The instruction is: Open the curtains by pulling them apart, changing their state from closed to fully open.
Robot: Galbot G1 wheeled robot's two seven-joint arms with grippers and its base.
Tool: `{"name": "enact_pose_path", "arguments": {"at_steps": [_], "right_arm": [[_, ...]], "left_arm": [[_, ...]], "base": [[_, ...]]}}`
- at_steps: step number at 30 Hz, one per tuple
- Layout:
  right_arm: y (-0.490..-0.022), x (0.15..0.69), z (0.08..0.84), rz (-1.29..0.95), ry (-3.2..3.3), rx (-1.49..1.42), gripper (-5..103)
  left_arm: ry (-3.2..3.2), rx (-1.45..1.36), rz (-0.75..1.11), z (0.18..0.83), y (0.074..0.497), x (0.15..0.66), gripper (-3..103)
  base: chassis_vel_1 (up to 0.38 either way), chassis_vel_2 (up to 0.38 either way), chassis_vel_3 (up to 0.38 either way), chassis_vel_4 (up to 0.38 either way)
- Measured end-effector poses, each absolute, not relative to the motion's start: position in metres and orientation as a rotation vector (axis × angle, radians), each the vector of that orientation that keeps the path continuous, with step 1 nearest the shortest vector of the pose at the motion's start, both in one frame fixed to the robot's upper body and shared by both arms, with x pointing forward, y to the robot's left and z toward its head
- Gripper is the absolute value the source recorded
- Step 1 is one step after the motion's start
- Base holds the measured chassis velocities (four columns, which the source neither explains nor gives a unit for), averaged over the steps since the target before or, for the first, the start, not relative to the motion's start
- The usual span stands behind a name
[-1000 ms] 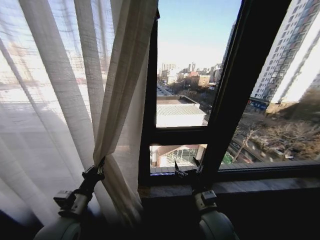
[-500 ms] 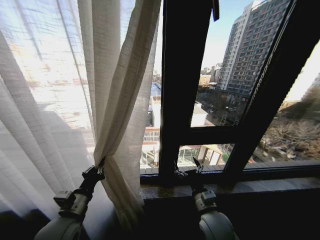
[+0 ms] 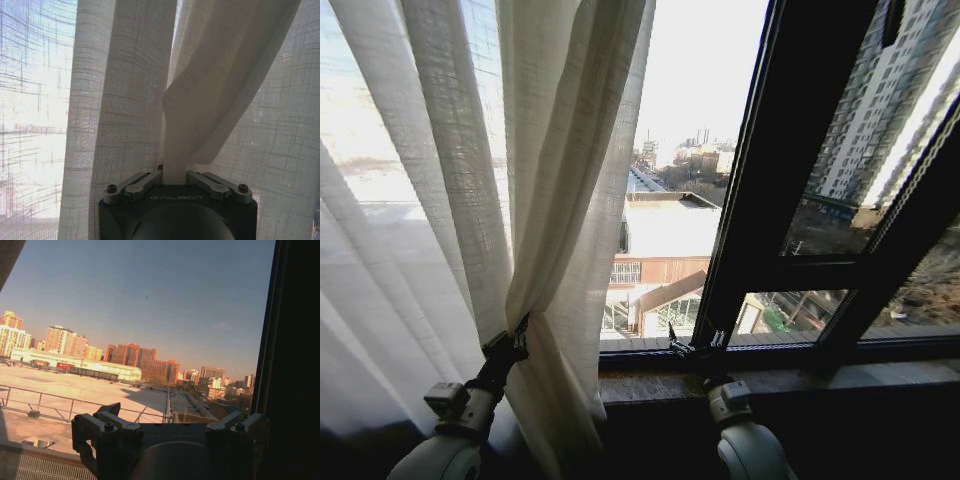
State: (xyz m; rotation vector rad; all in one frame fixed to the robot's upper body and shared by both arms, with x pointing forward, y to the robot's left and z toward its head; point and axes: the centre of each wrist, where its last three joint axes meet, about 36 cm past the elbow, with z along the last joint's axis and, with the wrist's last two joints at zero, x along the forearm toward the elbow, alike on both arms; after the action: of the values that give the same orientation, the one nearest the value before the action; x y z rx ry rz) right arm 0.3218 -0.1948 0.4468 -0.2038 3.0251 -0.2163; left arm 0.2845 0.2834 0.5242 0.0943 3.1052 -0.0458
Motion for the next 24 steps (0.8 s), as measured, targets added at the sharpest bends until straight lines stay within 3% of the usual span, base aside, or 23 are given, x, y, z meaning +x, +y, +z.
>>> {"name": "enact_pose_path", "arguments": {"at_steps": [24], "right_arm": [[-0.1971,0.323,0.4441,-0.25,3.025,-0.23,100]], "left_arm": [[3.099,0.08,-0.05,0.5208,0.2846,0.2841,0]], "base": [[-0.012,-0.009,0.017,0.007]]}}
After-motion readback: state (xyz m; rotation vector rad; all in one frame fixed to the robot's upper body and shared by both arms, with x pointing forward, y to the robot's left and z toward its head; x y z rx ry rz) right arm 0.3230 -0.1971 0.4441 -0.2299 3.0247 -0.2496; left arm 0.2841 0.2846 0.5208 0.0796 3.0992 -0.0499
